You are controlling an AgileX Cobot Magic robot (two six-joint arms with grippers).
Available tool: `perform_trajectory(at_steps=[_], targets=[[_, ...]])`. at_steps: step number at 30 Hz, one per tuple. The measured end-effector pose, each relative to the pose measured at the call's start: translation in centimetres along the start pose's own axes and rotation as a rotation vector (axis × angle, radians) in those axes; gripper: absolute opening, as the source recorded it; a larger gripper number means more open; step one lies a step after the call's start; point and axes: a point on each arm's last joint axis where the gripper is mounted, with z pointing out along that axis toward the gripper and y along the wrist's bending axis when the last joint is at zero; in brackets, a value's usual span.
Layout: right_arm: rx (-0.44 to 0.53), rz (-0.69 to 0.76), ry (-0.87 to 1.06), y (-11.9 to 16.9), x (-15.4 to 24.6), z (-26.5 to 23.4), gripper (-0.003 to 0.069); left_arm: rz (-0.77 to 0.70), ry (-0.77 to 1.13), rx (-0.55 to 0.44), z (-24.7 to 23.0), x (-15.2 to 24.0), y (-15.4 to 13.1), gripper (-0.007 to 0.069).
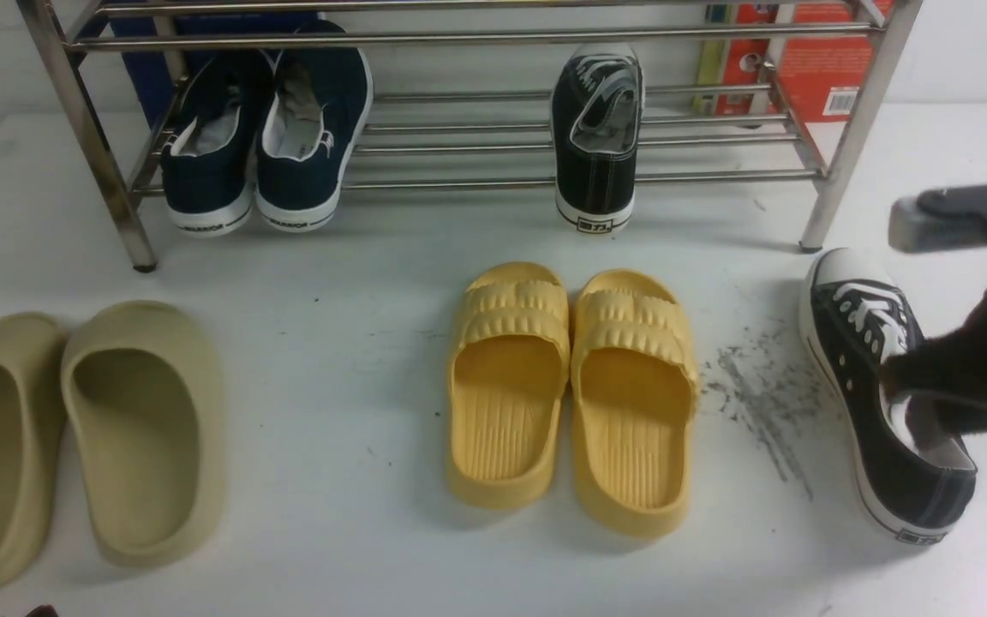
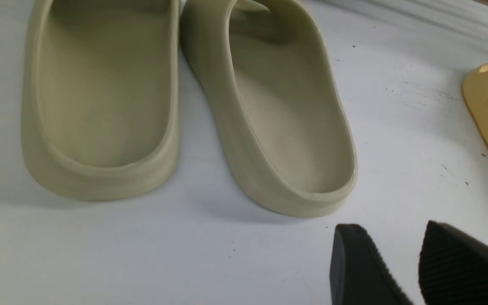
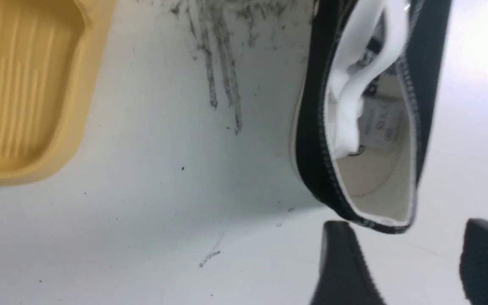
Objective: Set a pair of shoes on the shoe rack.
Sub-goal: Use the right arm to grab the shoe closest to it
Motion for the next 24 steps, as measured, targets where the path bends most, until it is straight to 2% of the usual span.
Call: perform_trajectory(at_steps=[1,3,7,10,11,12,13,17,19,20,24], targets=[[-0.011,0.005,-0.005,0.0,0.3,1.5,0.0496,0.000,0.000,0.000,0.0,0.0,0.0,0.0238],[-0.021,0.006,-0.023,0.1,0.4,3.3,0.0523,0.000,0.000,0.000,0.0,0.0,0.0,0.0238],[-0.024,0.004,-0.035,0.3,0.0,5.7,0.0501,0.000,0.000,0.000,0.0,0.0,0.0,0.0238],[-0.024,-0.017,-0.032,0.5,-0.4,7.4,0.0417,0.000,0.000,0.000,0.0,0.0,0.0,0.0238],[-0.024,-0.019,-0.032,0.5,-0.4,7.4,0.0417,0.000,0.000,0.000,0.0,0.0,0.0,0.0238],[-0.017,-0.034,-0.020,0.5,-0.4,8.1,0.0358,0.000,0.000,0.000,0.0,0.0,0.0,0.0238],[-0.016,-0.036,-0.020,0.5,-0.4,8.1,0.0351,0.000,0.000,0.000,0.0,0.0,0.0,0.0238],[0.007,-0.067,-0.010,0.3,-0.5,8.4,0.0176,0.000,0.000,0.000,0.0,0.0,0.0,0.0238],[0.008,-0.068,-0.007,0.3,-0.5,8.4,0.0131,0.000,0.000,0.000,0.0,0.0,0.0,0.0238],[0.006,-0.066,-0.009,0.3,-0.5,8.2,0.0048,0.000,0.000,0.000,0.0,0.0,0.0,0.0238],[0.004,-0.047,0.031,0.1,0.5,6.4,0.0035,0.000,0.000,0.000,0.0,0.0,0.0,0.0238]])
